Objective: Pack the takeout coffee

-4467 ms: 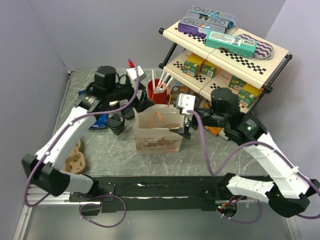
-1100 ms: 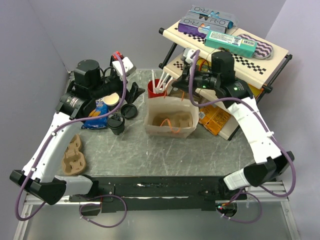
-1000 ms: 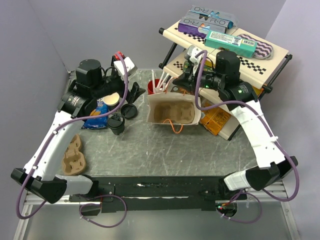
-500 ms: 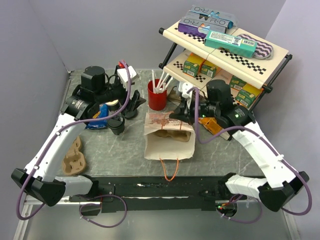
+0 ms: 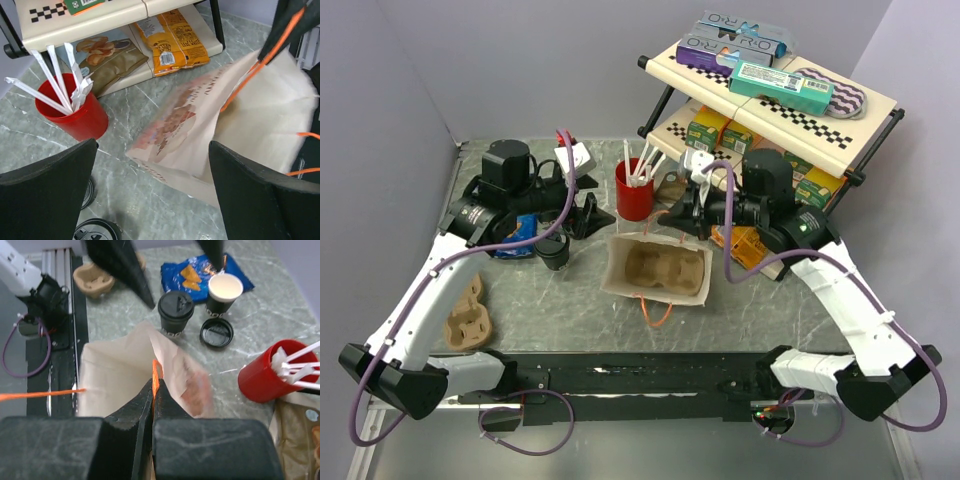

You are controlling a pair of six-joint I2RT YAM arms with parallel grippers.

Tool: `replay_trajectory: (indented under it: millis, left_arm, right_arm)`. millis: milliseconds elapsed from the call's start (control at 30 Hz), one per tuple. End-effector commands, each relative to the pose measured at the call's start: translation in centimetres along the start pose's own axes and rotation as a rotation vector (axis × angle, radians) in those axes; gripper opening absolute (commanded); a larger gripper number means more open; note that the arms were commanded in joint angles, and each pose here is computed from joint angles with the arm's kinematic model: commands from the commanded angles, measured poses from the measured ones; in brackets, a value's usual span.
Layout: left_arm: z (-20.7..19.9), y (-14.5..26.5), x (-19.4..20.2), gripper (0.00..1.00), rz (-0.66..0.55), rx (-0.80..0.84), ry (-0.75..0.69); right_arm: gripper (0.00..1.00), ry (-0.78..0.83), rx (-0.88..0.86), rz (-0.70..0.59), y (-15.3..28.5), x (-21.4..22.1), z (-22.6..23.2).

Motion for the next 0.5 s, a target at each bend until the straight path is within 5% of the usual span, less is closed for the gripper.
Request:
replay_trajectory:
  millis: [0, 100, 167, 200, 300, 467]
  left_arm:
    - [-0.5, 0.3, -1.3, 0.99, -0.041, 0.023, 0.023]
    - [0.3, 0.0, -0.5, 0.99, -0.007, -0.027, 0.055]
    - [0.9, -0.5, 0.1, 0.99, 0.029, -0.058, 0.119]
    - [1.1, -0.7, 0.3, 0.99, 0.037, -0.079, 0.158]
    - [1.3, -1.0, 1.0, 0.99, 0.048, -0.135, 0.315]
    - [-0.7, -1.3, 2.9, 0.99, 0.104, -0.048, 0.441]
  right_arm:
    - [0.0, 0.019, 0.011, -0.117, 0.4, -4.6, -0.2]
    - [0.03, 0.029, 0.027, -0.085, -0.4, -3.9, -1.2]
    - [0.29, -0.005, 0.047, -0.039, -0.7, -2.9, -1.6]
    - [0.55, -0.015, 0.061, -0.036, -0.5, -2.9, -1.6]
    - [0.86, -0.038, 0.143, -0.028, 0.8, -2.9, -1.6]
    - [0.99, -0.157, 0.31, 0.074, 3.8, -2.2, -1.5]
Point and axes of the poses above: each gripper's point midway between its finger pads, its own y axis back along the fingers, its own z axis along the line the jaws close on, x = y × z, the point moved 4 cm from there along y, back along the fingers, and after that the axes turned 6 degrees about -y, right-handed, at the moved point
